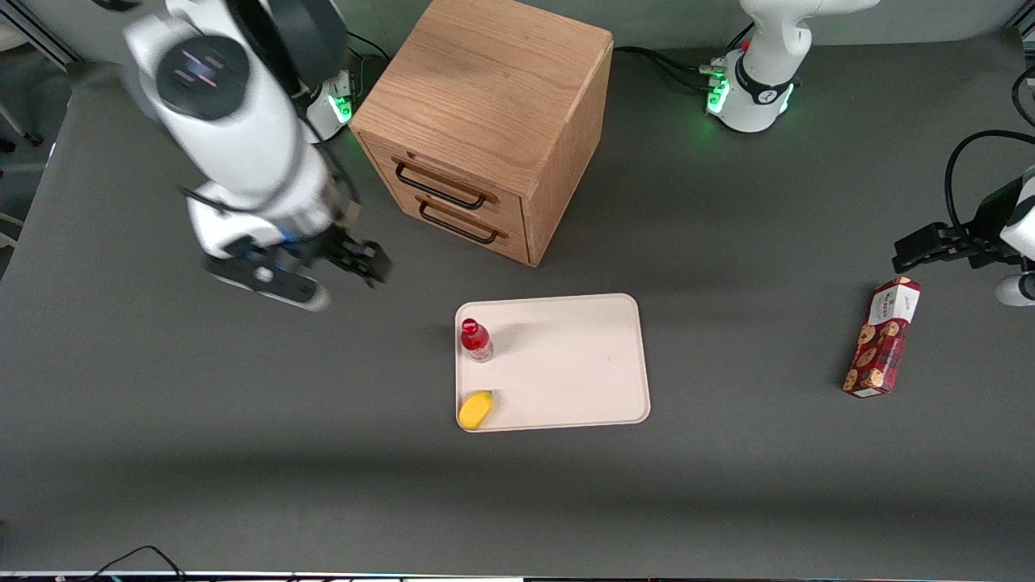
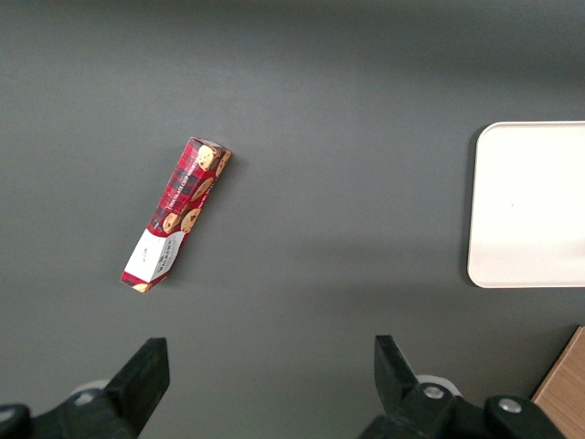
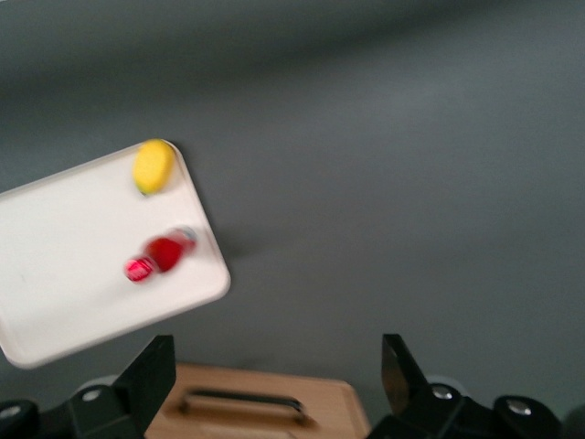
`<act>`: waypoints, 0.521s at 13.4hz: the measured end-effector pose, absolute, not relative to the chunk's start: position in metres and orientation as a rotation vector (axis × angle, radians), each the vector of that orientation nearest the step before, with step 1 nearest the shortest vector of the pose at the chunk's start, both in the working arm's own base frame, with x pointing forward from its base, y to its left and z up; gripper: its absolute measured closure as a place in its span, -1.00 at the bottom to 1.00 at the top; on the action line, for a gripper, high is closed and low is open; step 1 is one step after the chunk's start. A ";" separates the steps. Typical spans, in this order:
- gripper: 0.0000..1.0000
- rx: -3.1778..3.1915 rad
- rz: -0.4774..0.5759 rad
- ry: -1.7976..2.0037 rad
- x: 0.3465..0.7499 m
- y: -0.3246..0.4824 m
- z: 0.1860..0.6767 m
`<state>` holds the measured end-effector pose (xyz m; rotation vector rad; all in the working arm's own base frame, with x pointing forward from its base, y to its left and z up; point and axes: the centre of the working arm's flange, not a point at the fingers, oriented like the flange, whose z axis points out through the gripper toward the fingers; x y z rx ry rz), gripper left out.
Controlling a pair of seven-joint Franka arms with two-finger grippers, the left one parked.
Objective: Place coke bottle on tray
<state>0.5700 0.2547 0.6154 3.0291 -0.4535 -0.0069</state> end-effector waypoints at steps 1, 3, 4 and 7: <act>-1.00 3.047 -0.036 -0.414 0.564 0.214 0.640; -1.00 3.068 -0.068 -0.363 0.548 0.125 0.669; -1.00 3.075 -0.091 -0.346 0.537 0.081 0.670; -1.00 3.096 -0.091 -0.332 0.507 0.002 0.632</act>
